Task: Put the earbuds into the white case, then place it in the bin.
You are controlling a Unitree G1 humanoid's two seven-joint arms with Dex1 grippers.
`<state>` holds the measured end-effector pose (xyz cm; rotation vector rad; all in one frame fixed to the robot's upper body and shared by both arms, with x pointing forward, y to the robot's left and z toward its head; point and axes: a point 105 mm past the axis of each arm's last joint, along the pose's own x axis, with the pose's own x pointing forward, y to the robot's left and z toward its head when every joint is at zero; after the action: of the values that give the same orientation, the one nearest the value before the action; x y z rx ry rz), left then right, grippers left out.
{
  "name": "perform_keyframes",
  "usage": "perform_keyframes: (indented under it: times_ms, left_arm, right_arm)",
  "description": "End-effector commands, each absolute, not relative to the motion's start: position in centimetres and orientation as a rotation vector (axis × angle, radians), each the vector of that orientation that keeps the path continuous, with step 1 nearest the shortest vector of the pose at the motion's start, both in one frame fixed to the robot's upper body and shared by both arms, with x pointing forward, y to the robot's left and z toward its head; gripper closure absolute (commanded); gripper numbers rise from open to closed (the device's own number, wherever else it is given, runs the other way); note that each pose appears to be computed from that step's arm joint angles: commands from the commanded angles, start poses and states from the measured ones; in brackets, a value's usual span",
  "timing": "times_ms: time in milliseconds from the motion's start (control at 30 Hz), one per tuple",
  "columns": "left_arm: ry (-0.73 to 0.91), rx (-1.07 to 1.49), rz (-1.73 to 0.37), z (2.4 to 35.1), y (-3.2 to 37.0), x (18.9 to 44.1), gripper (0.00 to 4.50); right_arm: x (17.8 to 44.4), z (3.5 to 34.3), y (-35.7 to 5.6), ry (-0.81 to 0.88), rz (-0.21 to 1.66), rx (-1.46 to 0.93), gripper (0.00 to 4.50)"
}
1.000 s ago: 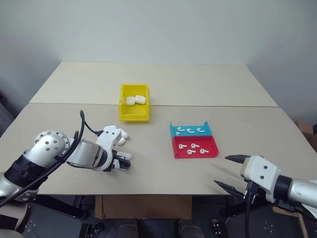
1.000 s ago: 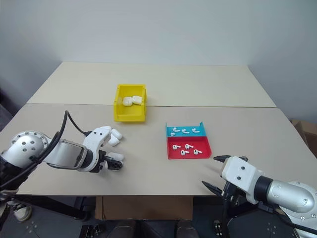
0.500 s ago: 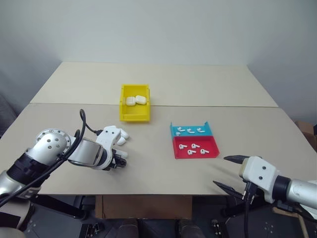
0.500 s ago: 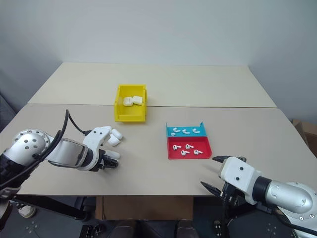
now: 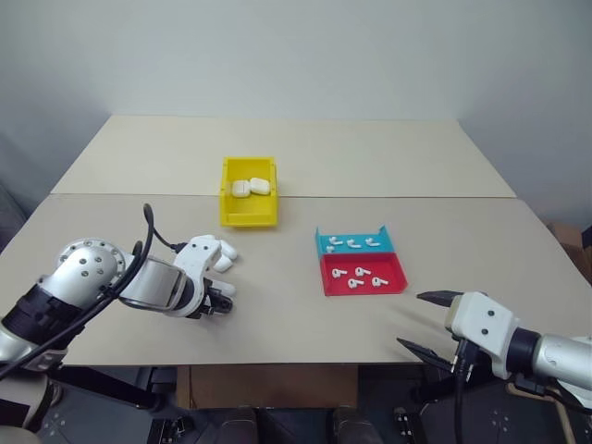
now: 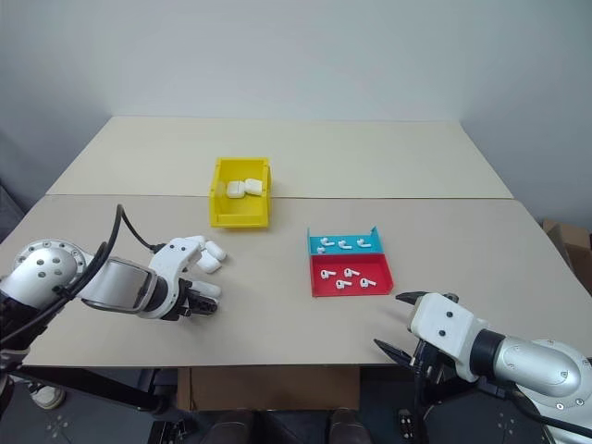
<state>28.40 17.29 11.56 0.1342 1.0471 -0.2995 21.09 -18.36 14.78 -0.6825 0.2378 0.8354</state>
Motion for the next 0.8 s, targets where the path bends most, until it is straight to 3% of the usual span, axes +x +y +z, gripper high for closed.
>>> perform_keyframes:
  times_ms: [33, 200, 367, 533, 800]
  left_arm:
    - [1.058, 0.144, -0.288, 11.8, 18.2, 28.1, 1.75]
    - [1.024, 0.130, -0.344, 14.4, 19.7, 27.5, 1.75]
    - [0.869, 0.161, -0.444, 18.8, 20.7, 27.8, 1.75]
    - [0.508, 0.178, -0.628, 22.7, 20.1, 28.9, 1.75]
    - [-0.046, 0.230, -0.911, 22.3, 18.4, 27.6, 1.75]
  right_arm:
    - [21.1, 15.4, -18.2, 0.205, 0.824, -0.701, 0.00]
    - [21.1, 15.6, -18.3, 0.204, 0.822, -0.704, 0.00]
    - [21.4, 15.6, -18.5, 0.202, 0.827, -0.708, 0.00]
    - [21.9, 16.0, -18.4, 0.184, 0.835, -0.713, 0.00]
    - [22.4, 17.0, -18.8, 0.167, 0.838, -0.747, 0.00]
